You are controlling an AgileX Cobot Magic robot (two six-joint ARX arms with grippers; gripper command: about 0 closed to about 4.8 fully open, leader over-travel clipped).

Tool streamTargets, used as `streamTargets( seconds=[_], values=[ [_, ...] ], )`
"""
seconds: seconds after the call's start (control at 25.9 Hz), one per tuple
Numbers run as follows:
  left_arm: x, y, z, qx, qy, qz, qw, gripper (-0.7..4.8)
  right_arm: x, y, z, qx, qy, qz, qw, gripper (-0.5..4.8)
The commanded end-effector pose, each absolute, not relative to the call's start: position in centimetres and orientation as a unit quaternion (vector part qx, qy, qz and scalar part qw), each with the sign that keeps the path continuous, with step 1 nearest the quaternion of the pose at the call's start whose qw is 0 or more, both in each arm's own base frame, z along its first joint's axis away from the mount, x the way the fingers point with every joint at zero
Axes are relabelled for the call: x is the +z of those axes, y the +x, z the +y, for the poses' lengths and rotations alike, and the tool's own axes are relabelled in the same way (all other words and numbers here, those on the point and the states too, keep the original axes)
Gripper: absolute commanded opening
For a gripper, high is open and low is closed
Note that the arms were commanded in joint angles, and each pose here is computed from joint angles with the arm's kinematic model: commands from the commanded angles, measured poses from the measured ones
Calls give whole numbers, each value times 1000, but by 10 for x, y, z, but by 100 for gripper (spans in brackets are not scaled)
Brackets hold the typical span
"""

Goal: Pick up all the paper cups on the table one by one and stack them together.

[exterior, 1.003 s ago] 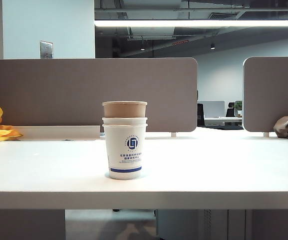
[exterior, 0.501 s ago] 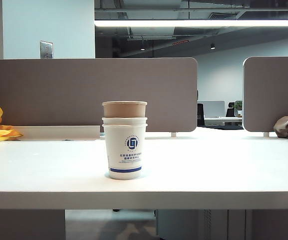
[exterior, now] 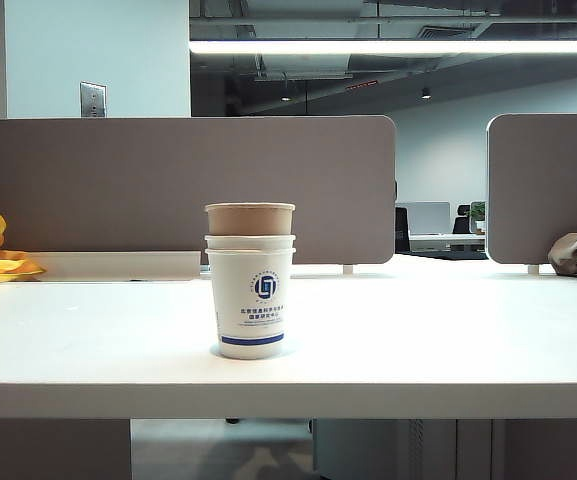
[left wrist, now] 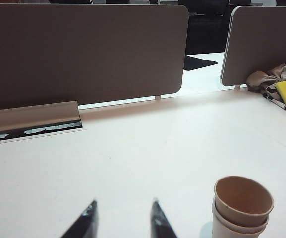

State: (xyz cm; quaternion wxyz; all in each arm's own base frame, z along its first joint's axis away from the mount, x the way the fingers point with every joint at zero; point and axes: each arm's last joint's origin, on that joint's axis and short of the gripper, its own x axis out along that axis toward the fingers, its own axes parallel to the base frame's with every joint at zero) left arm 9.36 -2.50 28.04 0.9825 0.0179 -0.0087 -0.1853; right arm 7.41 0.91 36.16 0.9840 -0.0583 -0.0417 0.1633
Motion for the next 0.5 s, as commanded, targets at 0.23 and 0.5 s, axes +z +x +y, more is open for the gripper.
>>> streamTargets(
  seconds=[0.23, 0.5],
  values=[
    [250, 84, -23, -184, 20, -26, 982, 138, 334, 61, 9, 161, -69, -99, 980, 198],
    [220, 78, -21, -183, 20, -41, 982, 138, 312, 45, 9, 156, -74, -128, 977, 198]
  ],
)
